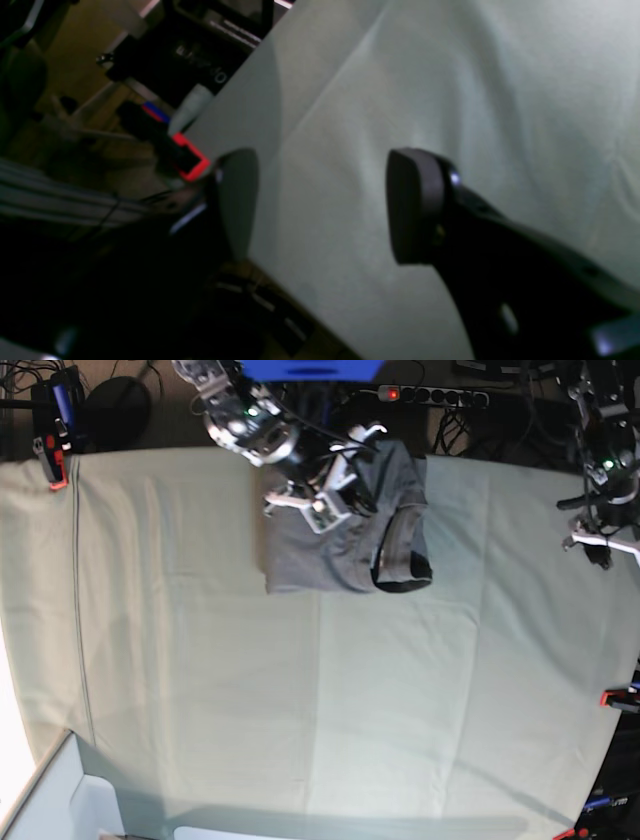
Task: Layout the t-shirt on the table in an organized manner, then fold the t-shirt properly
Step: 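Fold the strip end held by the right gripper over onto the folded half, then release the shirt with the right gripper and move the left gripper in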
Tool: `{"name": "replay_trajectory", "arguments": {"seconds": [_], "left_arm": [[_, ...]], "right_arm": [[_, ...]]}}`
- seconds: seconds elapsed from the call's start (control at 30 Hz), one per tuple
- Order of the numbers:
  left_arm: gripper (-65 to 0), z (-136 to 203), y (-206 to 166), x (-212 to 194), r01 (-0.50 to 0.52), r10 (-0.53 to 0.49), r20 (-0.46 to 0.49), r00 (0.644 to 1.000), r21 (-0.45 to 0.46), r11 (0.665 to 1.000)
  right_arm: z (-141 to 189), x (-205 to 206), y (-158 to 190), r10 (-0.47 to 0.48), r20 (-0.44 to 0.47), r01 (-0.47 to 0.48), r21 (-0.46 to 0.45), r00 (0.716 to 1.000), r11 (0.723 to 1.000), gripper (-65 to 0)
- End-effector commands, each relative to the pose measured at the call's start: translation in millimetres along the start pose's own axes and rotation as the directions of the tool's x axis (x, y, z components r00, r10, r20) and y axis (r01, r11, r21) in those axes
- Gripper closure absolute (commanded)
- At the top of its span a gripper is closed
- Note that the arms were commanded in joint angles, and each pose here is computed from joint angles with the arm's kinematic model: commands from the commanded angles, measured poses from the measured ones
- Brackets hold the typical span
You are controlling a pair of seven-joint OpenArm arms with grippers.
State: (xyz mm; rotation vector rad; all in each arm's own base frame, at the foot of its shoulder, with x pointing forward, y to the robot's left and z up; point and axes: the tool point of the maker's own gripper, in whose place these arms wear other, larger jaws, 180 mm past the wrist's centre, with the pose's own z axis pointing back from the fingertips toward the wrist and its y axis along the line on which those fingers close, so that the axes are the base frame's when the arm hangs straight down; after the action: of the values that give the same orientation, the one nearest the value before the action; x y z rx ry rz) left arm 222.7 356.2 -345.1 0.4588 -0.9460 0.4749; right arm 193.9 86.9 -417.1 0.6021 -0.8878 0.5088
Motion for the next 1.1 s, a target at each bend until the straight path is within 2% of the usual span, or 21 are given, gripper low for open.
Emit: {"name": "replay_trajectory", "arguments": {"seconds": [0.0,0.1,0.23,0.33,0.47,0.57,0.63,0.83,0.97,1.07], "left_arm": [[-41.9,2.7,1.2,15.4,0.004,-0.004,0.055,0.998,0.004,1.000],[-44.9,4.6,-2.6,9.2,-0.016,0.016,0.041,0.999,0.002,1.000],[-47.2,4.3,-3.0,6.6,-0.022,0.022,0.034,0.999,0.003,1.000],[-48.6,4.6,-3.0,8.1,-0.021,0.021,0.038,0.999,0.002,1.000],[-50.1,5.0,-3.9,6.6,-0.022,0.022,0.034,0.999,0.001,1.000],[-51.3,5.8,-3.2,4.0,-0.020,0.020,0.029,0.999,0.002,1.000],[-51.2,7.7,-0.5,-2.0,-0.010,0.010,0.015,1.000,0.005,1.000],[-51.2,11.2,0.0,-21.8,-0.012,0.013,-0.032,0.999,0.009,1.000],[-51.2,12.3,0.0,-27.6,-0.014,0.015,-0.046,0.999,0.010,1.000],[-51.2,15.1,-12.1,-33.8,-0.005,0.004,-0.060,0.998,-0.021,1.000]], "right_arm": [[-5.6,2.1,7.1,0.001,0.010,-0.001,0.027,1.000,1.000,0.0],[-17.2,-13.4,15.5,0.019,-0.040,-0.017,0.067,0.999,0.998,0.0],[-17.2,-19.3,29.2,0.043,-0.056,-0.037,0.106,0.998,0.994,0.0],[-5.4,-6.8,24.9,0.048,-0.015,-0.046,0.092,0.999,0.995,0.0],[7.3,36.4,10.3,0.066,0.096,-0.070,0.043,0.993,0.997,0.0],[7.2,57.6,-4.4,0.083,0.141,-0.084,0.007,0.987,0.996,0.0],[0.5,68.2,-13.8,0.110,0.152,-0.111,-0.003,0.982,0.994,0.0],[-39.3,67.7,-35.0,0.109,0.093,-0.108,-0.012,0.990,0.994,0.0],[-61.6,64.1,-32.5,0.085,0.062,-0.085,0.004,0.994,0.996,0.0],[-77.3,65.9,-28.4,0.070,0.047,-0.070,0.017,0.996,0.997,0.0]]}}
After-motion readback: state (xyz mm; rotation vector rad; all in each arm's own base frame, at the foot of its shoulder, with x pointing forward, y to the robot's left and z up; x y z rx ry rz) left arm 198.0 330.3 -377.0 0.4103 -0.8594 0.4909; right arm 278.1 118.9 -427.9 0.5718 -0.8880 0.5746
